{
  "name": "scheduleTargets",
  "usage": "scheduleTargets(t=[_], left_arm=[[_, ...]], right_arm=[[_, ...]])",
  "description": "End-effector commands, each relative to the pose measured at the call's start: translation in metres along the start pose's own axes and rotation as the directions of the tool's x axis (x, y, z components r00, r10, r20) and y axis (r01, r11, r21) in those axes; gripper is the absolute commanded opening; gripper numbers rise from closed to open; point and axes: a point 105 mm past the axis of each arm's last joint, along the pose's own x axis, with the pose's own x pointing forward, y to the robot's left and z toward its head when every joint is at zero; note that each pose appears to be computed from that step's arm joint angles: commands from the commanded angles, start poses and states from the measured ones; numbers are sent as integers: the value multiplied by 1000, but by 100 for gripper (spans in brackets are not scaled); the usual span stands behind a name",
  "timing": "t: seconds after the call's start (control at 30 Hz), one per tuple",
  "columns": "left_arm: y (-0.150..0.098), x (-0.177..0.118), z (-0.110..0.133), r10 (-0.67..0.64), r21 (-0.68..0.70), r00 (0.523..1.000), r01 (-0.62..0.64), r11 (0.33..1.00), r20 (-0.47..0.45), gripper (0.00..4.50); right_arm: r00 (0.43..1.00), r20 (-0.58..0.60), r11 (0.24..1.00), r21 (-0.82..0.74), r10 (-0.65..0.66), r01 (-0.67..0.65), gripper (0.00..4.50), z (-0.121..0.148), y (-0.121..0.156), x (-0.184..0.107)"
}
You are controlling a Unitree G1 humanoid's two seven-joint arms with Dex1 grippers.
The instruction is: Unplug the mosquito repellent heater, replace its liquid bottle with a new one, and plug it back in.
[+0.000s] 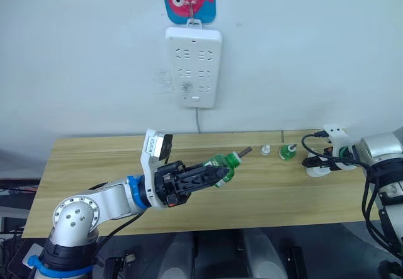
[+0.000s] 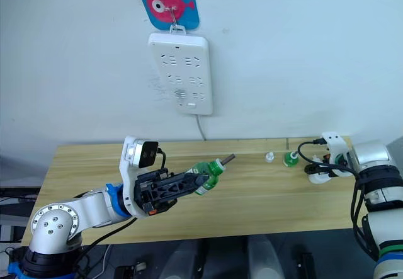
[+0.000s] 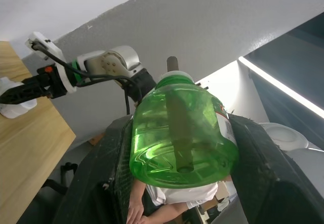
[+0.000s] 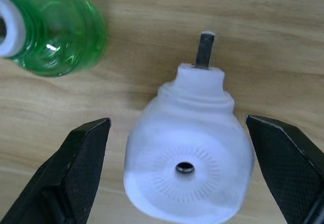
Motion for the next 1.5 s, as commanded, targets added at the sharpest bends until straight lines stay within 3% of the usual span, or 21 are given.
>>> scheduleTargets(t=[0.03, 0.33, 0.53, 0.63, 0.77, 0.87, 1.0, 1.1, 1.17, 1.33, 1.5], left_arm=[[-11, 2, -4, -36, 11, 999, 36, 999, -17, 224], [-7, 3, -4, -29, 14, 999, 29, 999, -16, 224], [-5, 4, -4, -28, 24, 999, 29, 999, -23, 224], [-6, 4, -5, -37, 20, 999, 38, 999, -24, 224], [-6, 4, -7, -47, 20, 998, 48, 999, -37, 224], [-4, 0, -5, -48, 32, 998, 49, 998, -49, 224], [1, -1, -6, -59, 45, 995, 63, 997, -85, 224], [3, 2, -8, -93, 63, 989, 101, 993, -118, 224], [3, 5, -7, -125, 72, 982, 137, 988, -143, 224], [6, 13, -3, -166, 115, 969, 189, 975, -181, 224], [18, 20, -1, -160, 175, 961, 201, 964, -224, 224]], right_arm=[[1000, -6, 999, 37, -24, 24, 446, 0, -9, -5], [999, -28, 998, 58, -23, 24, 446, -6, -11, -4], [1000, 10, 998, 66, -7, 6, 298, -3, -11, -5], [1000, 29, 999, 36, 10, -11, 299, -1, -10, -9], [996, 76, 999, -23, 50, -49, 299, 6, -16, -34], [969, 95, 970, -110, 226, -216, 299, 14, -11, -79], [859, 116, 867, -51, 498, -496, 299, 12, 16, -127], [610, 199, 620, 11, 767, -784, 299, 28, 66, -174], [511, 184, 521, -9, 840, -853, 299, 31, 87, -187], [361, 113, 371, -76, 926, -926, 299, 32, 120, -202], [320, 81, 326, -89, 944, -941, 299, 30, 140, -203]])
